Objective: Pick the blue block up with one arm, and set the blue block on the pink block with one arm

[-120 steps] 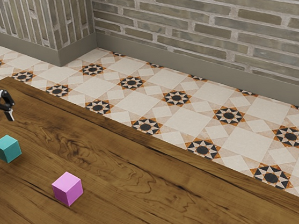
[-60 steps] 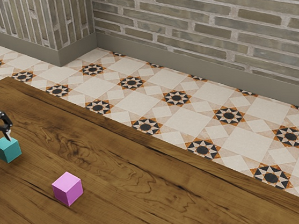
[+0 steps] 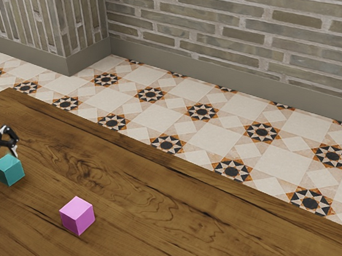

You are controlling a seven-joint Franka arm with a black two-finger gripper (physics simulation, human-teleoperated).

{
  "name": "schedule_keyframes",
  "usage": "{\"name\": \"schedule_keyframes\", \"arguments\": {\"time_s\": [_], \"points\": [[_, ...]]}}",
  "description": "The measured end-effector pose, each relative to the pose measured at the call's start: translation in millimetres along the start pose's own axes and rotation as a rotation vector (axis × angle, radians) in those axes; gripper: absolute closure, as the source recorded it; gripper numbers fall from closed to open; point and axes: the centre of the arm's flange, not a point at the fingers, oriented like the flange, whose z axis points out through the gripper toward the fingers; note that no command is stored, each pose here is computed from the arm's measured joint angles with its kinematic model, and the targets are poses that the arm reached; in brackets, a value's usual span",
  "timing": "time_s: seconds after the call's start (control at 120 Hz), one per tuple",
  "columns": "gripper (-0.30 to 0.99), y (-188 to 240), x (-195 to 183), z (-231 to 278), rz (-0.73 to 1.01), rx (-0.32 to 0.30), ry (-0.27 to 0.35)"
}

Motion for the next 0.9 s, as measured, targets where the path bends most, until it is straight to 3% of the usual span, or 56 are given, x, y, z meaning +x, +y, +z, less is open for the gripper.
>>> {"name": "schedule_keyframes", "arguments": {"time_s": [0.217, 0.342, 0.492, 0.9], "points": [[0.0, 1, 10, 5, 0.008, -0.006, -0.005], [0.0, -1, 12, 3, 0.074, 0.053, 0.042], [0.0, 1, 10, 4, 0.098, 0.082, 0.063], [0.0, 22, 12, 12, 0.072, 0.084, 0.065]]}}
